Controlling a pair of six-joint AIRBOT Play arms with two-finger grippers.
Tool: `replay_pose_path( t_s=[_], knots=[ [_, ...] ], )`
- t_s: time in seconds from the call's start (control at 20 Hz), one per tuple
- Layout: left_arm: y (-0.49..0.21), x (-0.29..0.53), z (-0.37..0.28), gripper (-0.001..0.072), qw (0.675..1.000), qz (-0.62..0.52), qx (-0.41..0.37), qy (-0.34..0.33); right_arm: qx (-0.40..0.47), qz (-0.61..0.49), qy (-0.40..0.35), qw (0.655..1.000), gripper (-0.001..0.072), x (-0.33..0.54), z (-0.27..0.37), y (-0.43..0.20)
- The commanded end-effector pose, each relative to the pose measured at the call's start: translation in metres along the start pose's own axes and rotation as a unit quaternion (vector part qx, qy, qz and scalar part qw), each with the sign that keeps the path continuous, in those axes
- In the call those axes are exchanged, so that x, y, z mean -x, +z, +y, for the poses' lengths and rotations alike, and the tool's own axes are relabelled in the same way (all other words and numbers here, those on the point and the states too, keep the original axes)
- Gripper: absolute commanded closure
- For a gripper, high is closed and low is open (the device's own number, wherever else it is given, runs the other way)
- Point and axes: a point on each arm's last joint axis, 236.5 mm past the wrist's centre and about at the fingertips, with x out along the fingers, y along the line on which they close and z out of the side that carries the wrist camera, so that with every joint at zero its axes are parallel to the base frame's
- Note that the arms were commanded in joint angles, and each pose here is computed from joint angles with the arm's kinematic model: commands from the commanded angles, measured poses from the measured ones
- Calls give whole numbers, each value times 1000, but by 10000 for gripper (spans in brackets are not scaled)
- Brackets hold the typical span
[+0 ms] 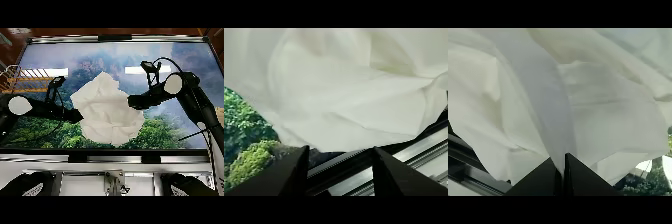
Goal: Fold the shirts.
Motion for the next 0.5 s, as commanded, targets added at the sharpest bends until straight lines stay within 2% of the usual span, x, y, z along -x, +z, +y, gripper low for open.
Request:
replay_pose_path(
  t_s=[0.0, 0.1, 0.2, 0.3, 0.45],
  knots=[
    [2, 29, 25, 213, 997, 7, -33, 66, -7, 2, 2, 1000, 636, 0, 1, -1],
    [24, 66, 47, 211, 993, -32, -26, 108, -8, 4, 2, 1000, 635, 0, 1, -2],
    [47, 107, 88, 17, 983, -82, 8, 164, -7, 11, 1, 1000, 635, 0, 0, -5],
    [55, 153, 148, 20, 965, -122, 60, 223, -8, 21, 0, 1000, 635, 0, 0, -10],
    [29, 206, 244, 29, 932, -153, 147, 293, -8, 29, -1, 1000, 635, 0, 0, -13]
  ],
)
